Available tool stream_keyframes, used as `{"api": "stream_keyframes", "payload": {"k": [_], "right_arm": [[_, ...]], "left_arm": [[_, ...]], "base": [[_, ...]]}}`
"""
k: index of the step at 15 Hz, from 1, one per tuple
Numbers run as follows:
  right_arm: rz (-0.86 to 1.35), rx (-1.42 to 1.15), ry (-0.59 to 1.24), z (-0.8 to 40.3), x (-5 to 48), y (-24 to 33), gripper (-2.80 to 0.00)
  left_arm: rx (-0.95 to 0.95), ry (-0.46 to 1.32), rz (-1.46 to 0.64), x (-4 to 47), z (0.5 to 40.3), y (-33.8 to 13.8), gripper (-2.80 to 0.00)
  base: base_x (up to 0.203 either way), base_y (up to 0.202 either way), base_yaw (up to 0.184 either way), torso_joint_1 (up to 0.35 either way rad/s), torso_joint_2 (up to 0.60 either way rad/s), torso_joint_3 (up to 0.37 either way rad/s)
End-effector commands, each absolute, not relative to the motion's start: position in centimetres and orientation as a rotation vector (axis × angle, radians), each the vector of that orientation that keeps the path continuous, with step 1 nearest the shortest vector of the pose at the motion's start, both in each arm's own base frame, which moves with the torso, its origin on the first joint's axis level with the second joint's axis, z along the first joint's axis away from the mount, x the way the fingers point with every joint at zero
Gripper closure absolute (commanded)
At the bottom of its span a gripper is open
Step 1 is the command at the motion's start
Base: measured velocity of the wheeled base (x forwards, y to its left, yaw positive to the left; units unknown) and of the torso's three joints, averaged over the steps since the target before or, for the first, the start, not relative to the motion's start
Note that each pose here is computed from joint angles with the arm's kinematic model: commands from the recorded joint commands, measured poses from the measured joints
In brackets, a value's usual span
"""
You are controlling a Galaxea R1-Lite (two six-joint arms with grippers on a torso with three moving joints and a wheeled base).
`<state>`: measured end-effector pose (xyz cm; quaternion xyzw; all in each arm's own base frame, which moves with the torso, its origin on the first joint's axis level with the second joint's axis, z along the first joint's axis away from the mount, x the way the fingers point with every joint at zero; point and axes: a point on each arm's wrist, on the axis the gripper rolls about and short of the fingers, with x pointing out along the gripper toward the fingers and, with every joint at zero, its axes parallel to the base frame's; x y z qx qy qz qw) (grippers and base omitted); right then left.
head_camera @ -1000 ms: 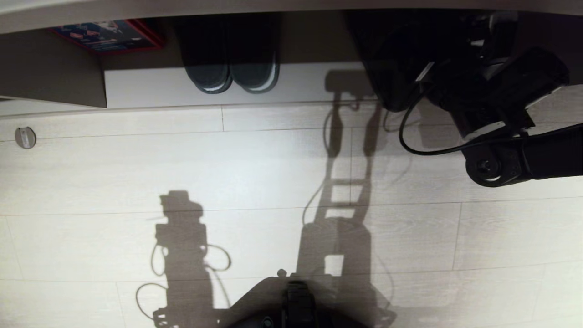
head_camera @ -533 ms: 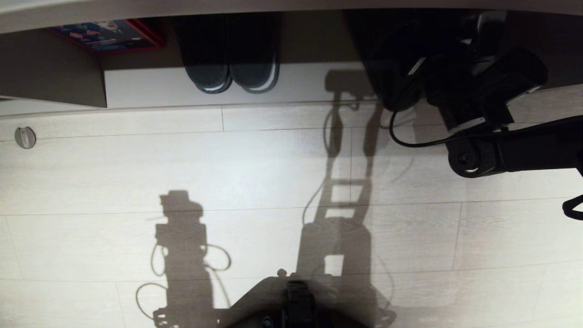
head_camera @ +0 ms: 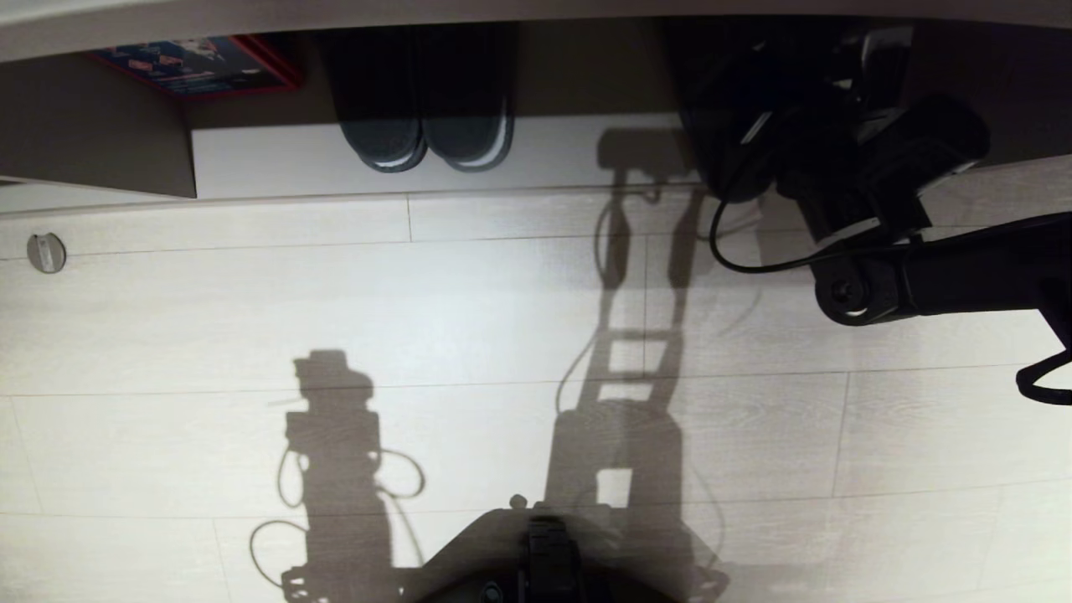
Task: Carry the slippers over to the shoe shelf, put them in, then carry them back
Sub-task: Pick up the slippers in the shoe cabinet, then place the slippers on the floor
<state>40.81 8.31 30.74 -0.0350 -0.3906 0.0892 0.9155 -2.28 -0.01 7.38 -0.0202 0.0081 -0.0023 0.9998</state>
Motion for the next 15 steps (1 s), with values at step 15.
{"api": "stream_keyframes", "payload": {"k": [15], "right_arm": [[0.303,-0.118,-0.444,27.0,24.9,7.8,0.0]], "left_arm": [[-0.041,0.014,-0.004,-2.3,7.4,0.0,0.0]], "base": [[0.0,0.0,0.0,0.0,0.0,0.0]]}}
